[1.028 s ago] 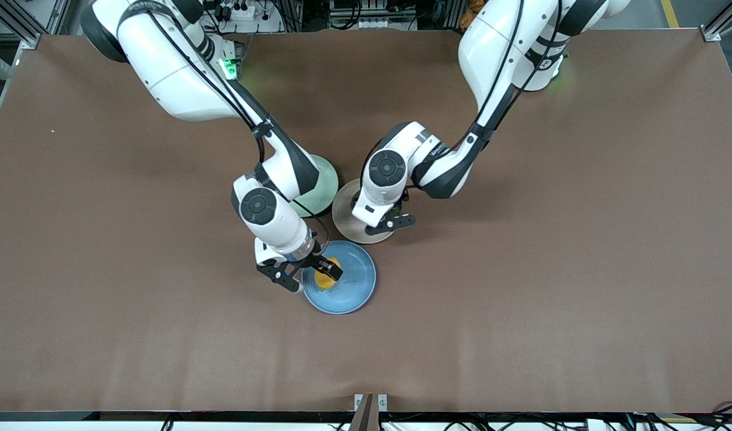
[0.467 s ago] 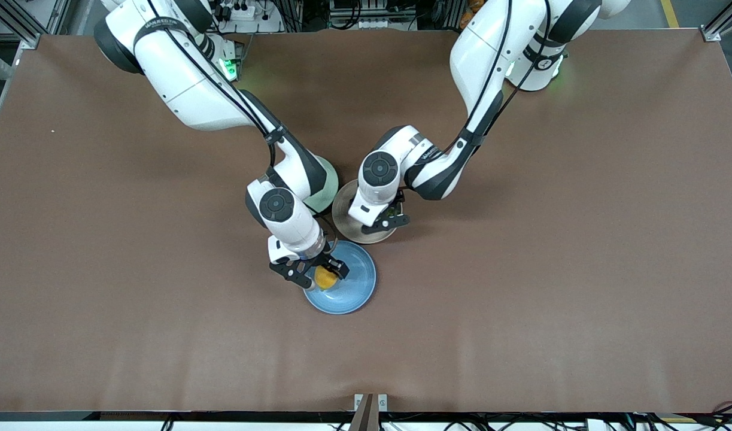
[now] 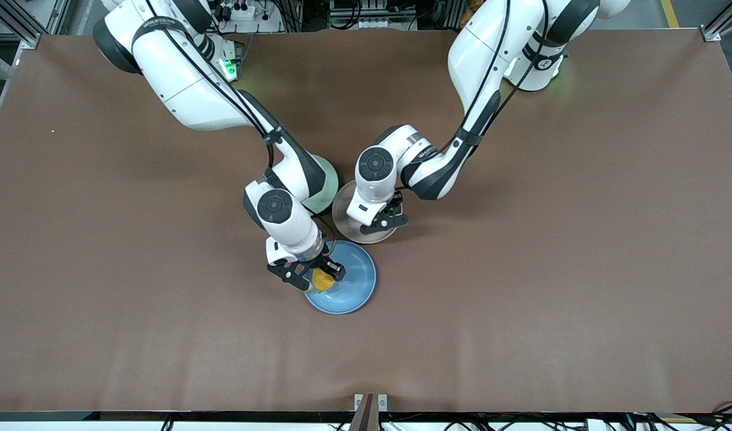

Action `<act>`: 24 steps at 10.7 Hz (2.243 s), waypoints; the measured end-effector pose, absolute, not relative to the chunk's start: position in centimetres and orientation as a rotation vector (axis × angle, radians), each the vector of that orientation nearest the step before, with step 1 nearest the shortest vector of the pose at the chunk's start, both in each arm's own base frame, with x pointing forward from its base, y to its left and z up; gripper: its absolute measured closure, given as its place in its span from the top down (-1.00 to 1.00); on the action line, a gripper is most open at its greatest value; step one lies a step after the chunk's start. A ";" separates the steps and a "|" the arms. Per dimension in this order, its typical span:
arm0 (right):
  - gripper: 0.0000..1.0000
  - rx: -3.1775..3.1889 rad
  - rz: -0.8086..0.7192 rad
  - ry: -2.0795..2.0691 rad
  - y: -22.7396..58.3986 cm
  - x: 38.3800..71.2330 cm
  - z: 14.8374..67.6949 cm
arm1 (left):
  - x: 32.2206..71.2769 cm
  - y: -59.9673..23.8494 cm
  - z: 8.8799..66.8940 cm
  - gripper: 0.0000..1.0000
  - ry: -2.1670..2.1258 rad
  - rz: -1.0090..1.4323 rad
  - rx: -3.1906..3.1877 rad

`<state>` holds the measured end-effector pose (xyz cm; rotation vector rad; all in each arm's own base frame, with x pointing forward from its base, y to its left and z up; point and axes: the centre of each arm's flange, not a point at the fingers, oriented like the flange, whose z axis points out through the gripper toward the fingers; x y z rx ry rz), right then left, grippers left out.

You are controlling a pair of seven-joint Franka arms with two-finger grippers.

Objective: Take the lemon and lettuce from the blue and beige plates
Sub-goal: 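Close the right gripper on the lemon while the left gripper grasps the lettuce, then lift the lemon with the right gripper while the left gripper carries the lettuce outward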

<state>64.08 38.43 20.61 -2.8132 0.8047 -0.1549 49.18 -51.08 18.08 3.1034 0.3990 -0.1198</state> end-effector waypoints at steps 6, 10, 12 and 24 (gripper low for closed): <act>0.32 -2.964 -0.035 0.765 29.9 67.6 29.5 | 49.7 -51.3 20.7 -0.93 0.427 -0.108 3.104; 0.32 -3.145 0.066 0.378 18.6 66.7 31.5 | 52.7 -47.7 30.5 -0.93 0.393 -0.070 3.136; 0.32 -3.215 0.119 0.214 13.5 65.0 31.3 | 55.9 -43.0 34.6 -0.93 0.369 -0.049 3.134; 0.32 -3.129 0.119 -0.090 -3.2 56.4 25.8 | 68.2 -16.0 35.5 -0.93 0.172 -0.056 3.141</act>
